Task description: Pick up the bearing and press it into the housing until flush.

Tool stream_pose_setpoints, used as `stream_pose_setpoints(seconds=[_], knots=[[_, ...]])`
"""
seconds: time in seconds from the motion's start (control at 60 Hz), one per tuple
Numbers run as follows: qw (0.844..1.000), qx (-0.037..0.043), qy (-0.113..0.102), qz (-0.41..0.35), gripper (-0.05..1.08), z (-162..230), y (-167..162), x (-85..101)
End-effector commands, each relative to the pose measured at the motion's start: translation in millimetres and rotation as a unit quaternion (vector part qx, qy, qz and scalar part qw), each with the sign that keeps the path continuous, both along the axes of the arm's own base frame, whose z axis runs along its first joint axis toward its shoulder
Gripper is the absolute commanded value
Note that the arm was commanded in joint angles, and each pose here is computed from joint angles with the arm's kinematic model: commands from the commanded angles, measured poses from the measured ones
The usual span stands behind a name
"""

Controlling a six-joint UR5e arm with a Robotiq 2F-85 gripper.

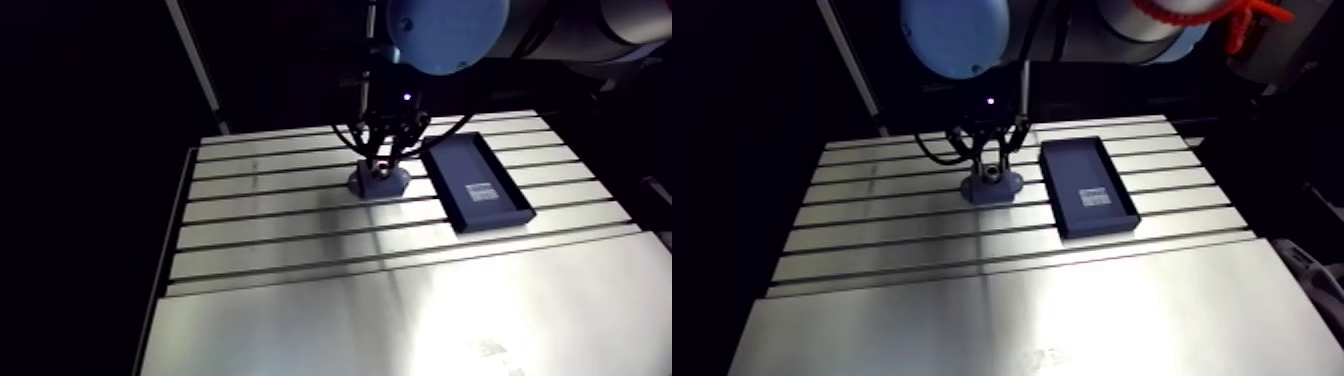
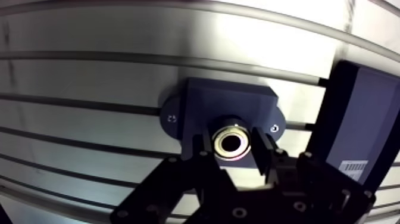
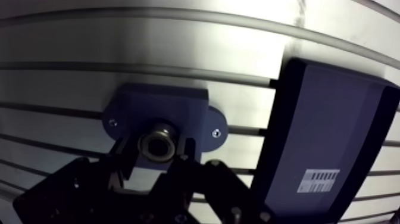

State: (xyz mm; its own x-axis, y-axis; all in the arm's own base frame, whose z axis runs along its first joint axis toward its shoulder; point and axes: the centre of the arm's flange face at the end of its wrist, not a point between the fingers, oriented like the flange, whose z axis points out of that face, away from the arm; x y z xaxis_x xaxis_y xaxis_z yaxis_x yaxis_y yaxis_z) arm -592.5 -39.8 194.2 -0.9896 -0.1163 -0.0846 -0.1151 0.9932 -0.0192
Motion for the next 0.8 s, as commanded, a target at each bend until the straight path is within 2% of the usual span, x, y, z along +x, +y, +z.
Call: stream_pose_setpoints(seconds=[0.017, 0.8], knots=[[1.000, -0.0006, -0.001, 0.000, 0.72, -1.4, 0.4, 0.5], [1.000, -0.0007, -0.001, 0.001, 0.72, -1.7, 0.5, -0.1]])
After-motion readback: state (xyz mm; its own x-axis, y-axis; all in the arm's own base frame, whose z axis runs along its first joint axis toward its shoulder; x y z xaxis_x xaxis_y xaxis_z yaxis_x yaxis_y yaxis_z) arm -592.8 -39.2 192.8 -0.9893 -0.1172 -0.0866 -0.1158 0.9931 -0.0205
